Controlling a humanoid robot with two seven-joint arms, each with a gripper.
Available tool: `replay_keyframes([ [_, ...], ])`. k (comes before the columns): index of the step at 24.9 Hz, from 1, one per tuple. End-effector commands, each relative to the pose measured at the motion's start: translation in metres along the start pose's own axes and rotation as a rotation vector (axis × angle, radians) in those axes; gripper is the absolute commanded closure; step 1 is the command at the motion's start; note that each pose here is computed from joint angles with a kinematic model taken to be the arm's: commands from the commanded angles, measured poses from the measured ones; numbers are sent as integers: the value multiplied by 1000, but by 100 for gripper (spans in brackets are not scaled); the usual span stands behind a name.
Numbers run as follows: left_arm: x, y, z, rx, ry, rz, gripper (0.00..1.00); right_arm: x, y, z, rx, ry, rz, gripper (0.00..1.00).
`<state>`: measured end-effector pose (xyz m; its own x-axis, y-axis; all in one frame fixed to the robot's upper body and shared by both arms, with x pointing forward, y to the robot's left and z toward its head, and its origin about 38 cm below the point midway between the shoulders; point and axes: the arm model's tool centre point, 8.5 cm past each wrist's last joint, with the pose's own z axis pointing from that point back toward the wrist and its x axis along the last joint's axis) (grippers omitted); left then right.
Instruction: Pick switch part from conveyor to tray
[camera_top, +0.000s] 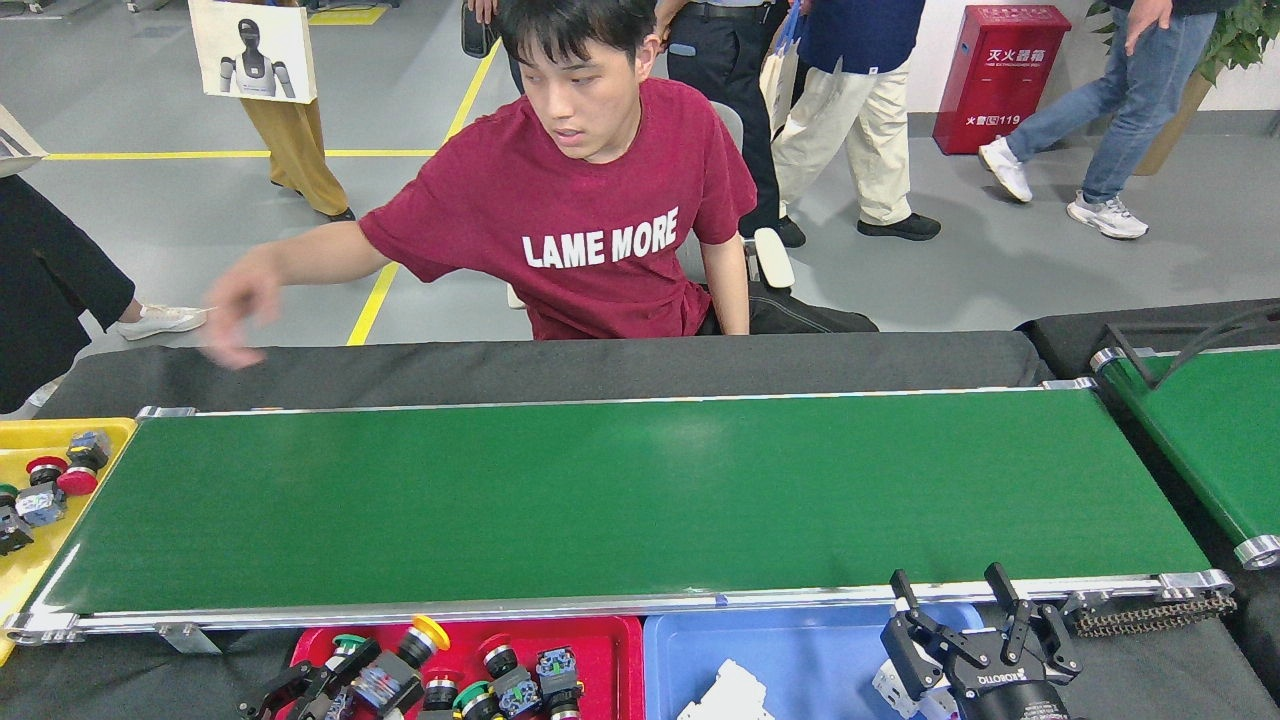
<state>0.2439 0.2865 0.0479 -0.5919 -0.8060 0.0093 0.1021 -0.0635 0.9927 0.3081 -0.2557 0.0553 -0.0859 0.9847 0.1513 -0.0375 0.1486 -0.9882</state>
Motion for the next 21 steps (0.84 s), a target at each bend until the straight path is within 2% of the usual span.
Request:
replay_keyframes([
  [1,-10,6,2,22,65,-8,0,-2,-7,-1,-19,5,3,1],
  [6,-75,-4,36,-11,580,-31,0,-2,-7,-1,-20,7,1,1],
  [8,-89,-10,47,-29,701,-34,0,-2,-7,-1,-20,7,1,1],
  [12,-99,-16,57,-49,747,-30,0,-2,-7,-1,-20,7,1,1],
  [21,-108,2,51,-12,715,-68,0,-1,-6,-1,-20,5,0,1],
])
